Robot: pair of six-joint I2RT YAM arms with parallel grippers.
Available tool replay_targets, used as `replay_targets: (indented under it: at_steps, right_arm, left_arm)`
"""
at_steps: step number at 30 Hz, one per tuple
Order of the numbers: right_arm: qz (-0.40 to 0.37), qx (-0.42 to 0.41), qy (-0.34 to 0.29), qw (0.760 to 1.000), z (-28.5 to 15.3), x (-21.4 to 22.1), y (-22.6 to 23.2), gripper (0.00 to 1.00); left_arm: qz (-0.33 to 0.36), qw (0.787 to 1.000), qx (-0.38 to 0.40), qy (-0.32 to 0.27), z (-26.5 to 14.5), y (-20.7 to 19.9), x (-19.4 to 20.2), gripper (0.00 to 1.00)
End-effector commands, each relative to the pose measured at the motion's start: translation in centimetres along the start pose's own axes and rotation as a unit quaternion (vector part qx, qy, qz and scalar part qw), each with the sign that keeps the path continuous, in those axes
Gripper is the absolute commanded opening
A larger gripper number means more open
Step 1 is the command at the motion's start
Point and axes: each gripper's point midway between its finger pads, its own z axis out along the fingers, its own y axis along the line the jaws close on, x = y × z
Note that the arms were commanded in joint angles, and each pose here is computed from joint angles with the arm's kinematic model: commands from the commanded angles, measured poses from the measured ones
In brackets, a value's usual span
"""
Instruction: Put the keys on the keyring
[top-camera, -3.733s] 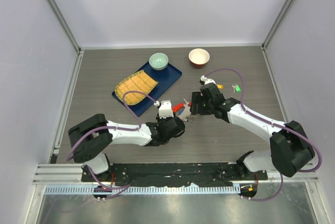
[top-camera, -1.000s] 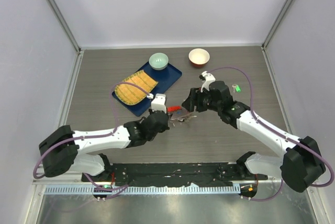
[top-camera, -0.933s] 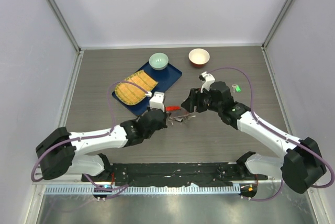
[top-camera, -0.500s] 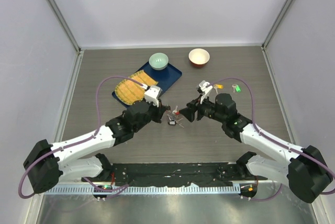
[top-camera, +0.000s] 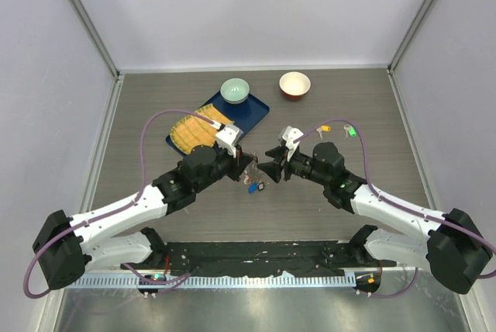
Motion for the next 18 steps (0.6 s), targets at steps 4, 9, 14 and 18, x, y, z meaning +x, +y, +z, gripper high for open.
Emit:
replay_targets:
  at_steps: [4, 9, 14, 18]
  right_arm:
    - [-0.059, -0.018, -0.023, 0.998, -0.5, -3.2, 0.7, 0.55]
    - [-0.077, -0.054, -0.001, 0.996, -1.3, -3.9, 2.6, 0.51]
    - [-0.089, -0.1, -0.007, 0.991, -2.0, -5.2, 4.5, 0.52]
    - [-0.093, -0.136, 0.001, 0.986, -2.5, -5.8, 5.8, 0.52]
  left_arm:
    - [0.044, 0.999, 0.028, 0.007, -1.1, -1.1, -2.4, 0.0]
    - [0.082, 0.994, 0.053, 0.037, -1.9, -1.6, -1.9, 0.0]
    - [0.108, 0.987, 0.107, 0.046, -2.6, -3.4, -2.1, 0.0]
    - [0.125, 0.983, 0.127, 0.043, -3.3, -4.0, -2.7, 0.0]
